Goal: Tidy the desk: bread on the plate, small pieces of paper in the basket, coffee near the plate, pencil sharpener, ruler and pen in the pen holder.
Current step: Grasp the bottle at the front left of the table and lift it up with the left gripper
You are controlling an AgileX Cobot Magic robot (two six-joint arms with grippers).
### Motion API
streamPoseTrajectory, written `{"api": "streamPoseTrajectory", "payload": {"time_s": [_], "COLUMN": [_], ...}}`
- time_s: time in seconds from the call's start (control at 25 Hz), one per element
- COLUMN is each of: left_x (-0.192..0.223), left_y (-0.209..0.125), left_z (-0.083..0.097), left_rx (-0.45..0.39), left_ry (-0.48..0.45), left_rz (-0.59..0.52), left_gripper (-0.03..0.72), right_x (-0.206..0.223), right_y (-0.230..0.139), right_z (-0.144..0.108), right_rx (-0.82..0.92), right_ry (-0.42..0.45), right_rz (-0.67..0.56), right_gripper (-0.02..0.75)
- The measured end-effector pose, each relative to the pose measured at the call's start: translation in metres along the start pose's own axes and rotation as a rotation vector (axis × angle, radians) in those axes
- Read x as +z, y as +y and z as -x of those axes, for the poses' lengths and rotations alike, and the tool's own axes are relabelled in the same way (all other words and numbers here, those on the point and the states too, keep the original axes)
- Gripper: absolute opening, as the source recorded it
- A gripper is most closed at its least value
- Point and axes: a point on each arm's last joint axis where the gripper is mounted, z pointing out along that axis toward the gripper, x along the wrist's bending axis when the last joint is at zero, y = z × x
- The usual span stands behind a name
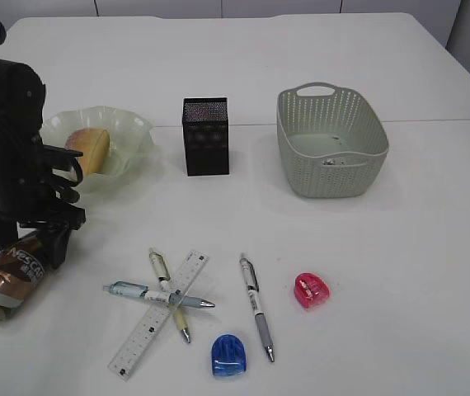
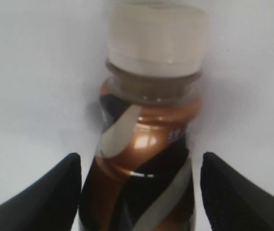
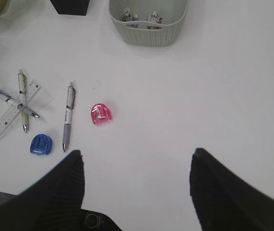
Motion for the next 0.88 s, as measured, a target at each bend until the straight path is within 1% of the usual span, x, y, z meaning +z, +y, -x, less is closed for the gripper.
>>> {"api": "streamPoseTrajectory", "payload": {"time_s": [0.32,0.44,0.56,0.64,0.88], "left_x": [0.0031,0.0031,0.0031,0.0030,0.0039], "left_y": [0.0004,0.0001,-0.0018,-0.0026,-0.0041], "left_z": [0.0003,0.0003,0.0000,-0.0005,-0.0013], "left_rx": [0.000,0.000,0.001,0.003,0.007], "left_ry": [0.000,0.000,0.003,0.008,0.018], "left_rz": [-0.007,-0.012,-0.032,-0.041,-0.062], "left_gripper": [0.557,0.502,0.380,0.334,0.322], "right_x": [0.0000,0.0000,0.0000,0.0000,0.0000], "right_y": [0.0000,-0.0002,-0.0002,-0.0002,-0.0002], "right_z": [-0.0001,-0.0001,-0.0001,-0.0001,-0.0009], "right_rx": [0.000,0.004,0.008,0.008,0.011], "right_ry": [0.002,0.001,0.001,0.001,0.010], "right_rz": [0.000,-0.002,-0.002,-0.002,-0.003], "right_gripper": [0.504,0.504,0.504,0.504,0.504]}}
